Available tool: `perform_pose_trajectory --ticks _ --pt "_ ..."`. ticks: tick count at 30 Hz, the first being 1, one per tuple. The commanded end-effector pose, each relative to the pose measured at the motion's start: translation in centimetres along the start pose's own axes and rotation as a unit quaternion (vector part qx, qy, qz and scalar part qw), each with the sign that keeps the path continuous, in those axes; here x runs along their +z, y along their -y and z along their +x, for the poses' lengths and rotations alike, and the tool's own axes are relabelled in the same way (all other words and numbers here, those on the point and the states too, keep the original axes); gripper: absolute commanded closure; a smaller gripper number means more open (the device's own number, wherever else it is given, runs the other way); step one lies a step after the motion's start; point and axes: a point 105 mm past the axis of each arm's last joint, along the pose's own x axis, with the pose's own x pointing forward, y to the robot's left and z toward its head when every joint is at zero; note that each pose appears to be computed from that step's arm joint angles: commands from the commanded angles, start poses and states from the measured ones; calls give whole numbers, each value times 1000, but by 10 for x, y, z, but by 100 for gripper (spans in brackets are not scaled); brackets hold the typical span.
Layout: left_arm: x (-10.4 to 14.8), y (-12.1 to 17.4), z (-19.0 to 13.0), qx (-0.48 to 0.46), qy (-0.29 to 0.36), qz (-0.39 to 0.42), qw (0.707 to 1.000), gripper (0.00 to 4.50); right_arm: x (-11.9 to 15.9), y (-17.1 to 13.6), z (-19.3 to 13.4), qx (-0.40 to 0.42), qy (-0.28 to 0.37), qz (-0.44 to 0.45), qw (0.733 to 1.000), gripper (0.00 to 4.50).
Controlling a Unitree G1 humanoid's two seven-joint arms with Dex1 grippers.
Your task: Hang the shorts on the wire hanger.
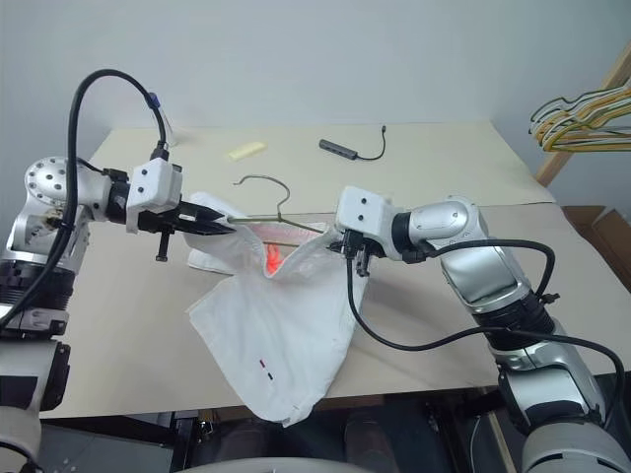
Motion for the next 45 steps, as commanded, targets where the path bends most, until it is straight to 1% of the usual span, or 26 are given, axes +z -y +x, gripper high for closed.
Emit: perform_pose_trajectory --ticks 1,4,5,6,10,14,17,18,20,22,24,25,27,29,32,36,38,40,41,42,43,44,45 --pt "11 -6 -9 27 16 17 999 450 8 7 -7 -21 9 -13 1000 448" --pt "11 -9 -9 43 29 7 999 450 4 8 -7 -27 4 -11 1000 448" --pt "11 -12 -8 50 35 0 998 383 4 8 -7 -29 4 -8 1000 450" --pt "10 -13 -8 53 41 -6 998 366 4 8 -8 -32 5 -4 999 450" --pt "13 -23 -8 82 57 2 995 239 1 10 -13 -50 5 15 999 450" --pt "21 -36 -18 121 90 8 989 117 -6 13 -21 -76 0 43 996 450" --pt "35 -53 -34 188 146 3 971 27 -24 14 -34 -114 -22 89 989 450" --pt "39 -58 -38 211 167 -3 963 3 -32 16 -39 -131 -34 111 985 450" --pt "43 -62 -43 235 192 -21 953 1 -44 18 -48 -160 -49 149 975 450" --pt "43 -60 -42 245 210 -43 945 1 -63 23 -65 -212 -76 203 953 450" --pt "46 -48 -41 223 240 -66 942 1 -83 23 -84 -261 -106 248 927 450" --pt "48 -42 -41 213 254 -69 941 1 -89 23 -90 -273 -115 264 918 450" --pt "54 -31 -39 205 293 -89 929 1 -113 24 -116 -332 -153 320 874 450" --pt "57 -23 -37 202 318 -106 920 1 -132 27 -141 -388 -180 361 829 450" --pt "58 -15 -26 196 321 -116 919 1 -156 33 -176 -461 -220 392 765 450" --pt "60 -13 -17 194 315 -123 921 1 -170 42 -207 -526 -241 423 697 450" --pt "61 -12 -15 193 315 -124 921 1 -178 45 -224 -563 -268 431 652 450" --pt "61 -11 -15 194 311 -127 922 1 -184 48 -239 -595 -282 436 614 450" --pt "60 -12 -15 196 310 -126 922 1 -187 49 -249 -618 -293 433 588 450" --pt "60 -12 -16 197 310 -126 922 1 -189 50 -257 -635 -303 429 567 450" --pt "60 -12 -16 198 310 -126 921 1 -190 51 -262 -645 -310 426 553 450" --pt "60 -12 -16 197 309 -125 922 1 -188 55 -272 -670 -309 420 528 450" --pt "60 -11 -16 196 309 -124 922 1 -186 57 -279 -687 -308 417 510 450"
